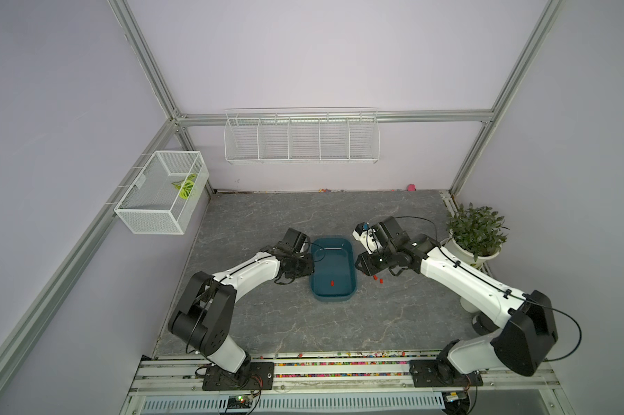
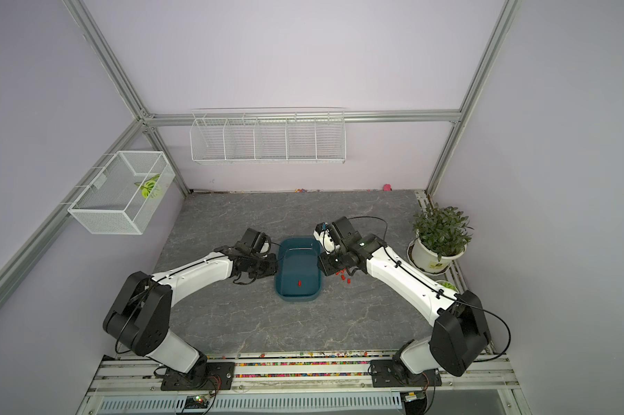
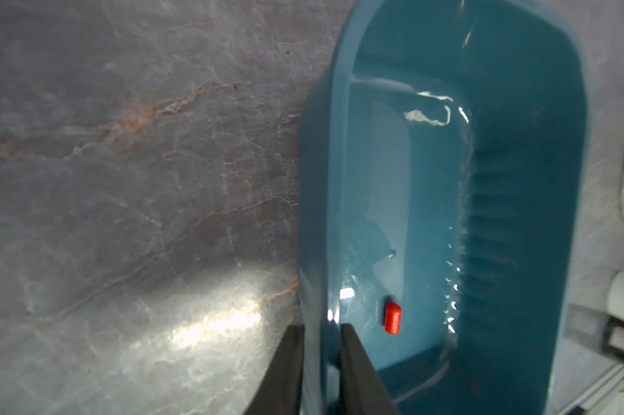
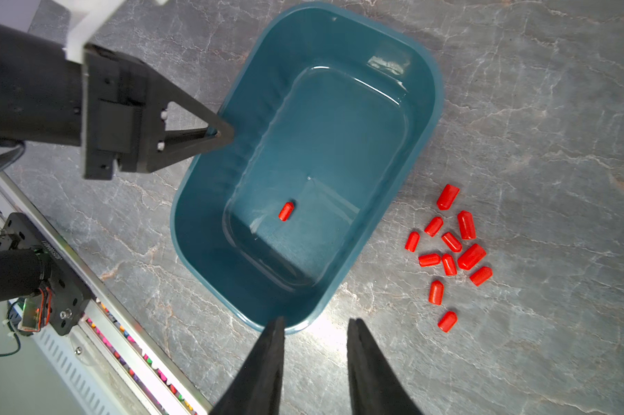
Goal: Take the screw protection sleeves out of the storage box
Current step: Adjust the storage box at the center of the board.
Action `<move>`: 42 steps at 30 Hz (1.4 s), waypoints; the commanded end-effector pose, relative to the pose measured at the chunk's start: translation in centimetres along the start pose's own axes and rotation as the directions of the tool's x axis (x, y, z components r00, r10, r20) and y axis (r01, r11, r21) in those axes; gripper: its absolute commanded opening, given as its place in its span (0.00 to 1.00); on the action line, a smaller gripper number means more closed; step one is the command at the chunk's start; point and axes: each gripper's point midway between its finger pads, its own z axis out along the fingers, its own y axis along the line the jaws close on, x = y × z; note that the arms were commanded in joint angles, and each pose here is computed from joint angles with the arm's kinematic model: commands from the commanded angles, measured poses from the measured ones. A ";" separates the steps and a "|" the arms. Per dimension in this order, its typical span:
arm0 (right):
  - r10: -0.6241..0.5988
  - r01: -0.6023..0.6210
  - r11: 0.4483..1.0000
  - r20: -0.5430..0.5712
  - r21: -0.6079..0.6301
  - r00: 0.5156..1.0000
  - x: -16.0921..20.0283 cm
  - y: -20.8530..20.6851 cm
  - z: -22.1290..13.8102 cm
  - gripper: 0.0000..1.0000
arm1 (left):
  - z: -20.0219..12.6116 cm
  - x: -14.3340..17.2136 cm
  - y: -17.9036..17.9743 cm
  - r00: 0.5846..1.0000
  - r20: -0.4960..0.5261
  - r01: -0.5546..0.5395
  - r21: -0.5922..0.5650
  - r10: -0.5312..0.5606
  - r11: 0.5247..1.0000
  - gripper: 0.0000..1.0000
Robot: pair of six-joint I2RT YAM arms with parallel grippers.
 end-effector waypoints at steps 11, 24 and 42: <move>-0.031 0.031 0.999 -0.004 -0.010 1.000 0.0 0.5 -1.3 0.34 | -0.9 -1.2 0.7 0.988 -0.038 -0.155 -0.159 0.150 0.975 0.05; -0.035 0.034 0.999 -0.027 -0.020 0.999 0.4 0.5 -0.6 0.34 | 0.7 -1.4 1.7 0.901 -0.221 -0.421 -0.237 0.374 0.875 0.04; -0.038 0.034 0.997 -0.049 -0.067 0.998 -2.0 1.3 1.1 0.33 | -4.6 -5.7 -1.6 0.930 0.018 -0.356 -0.202 0.367 0.912 0.84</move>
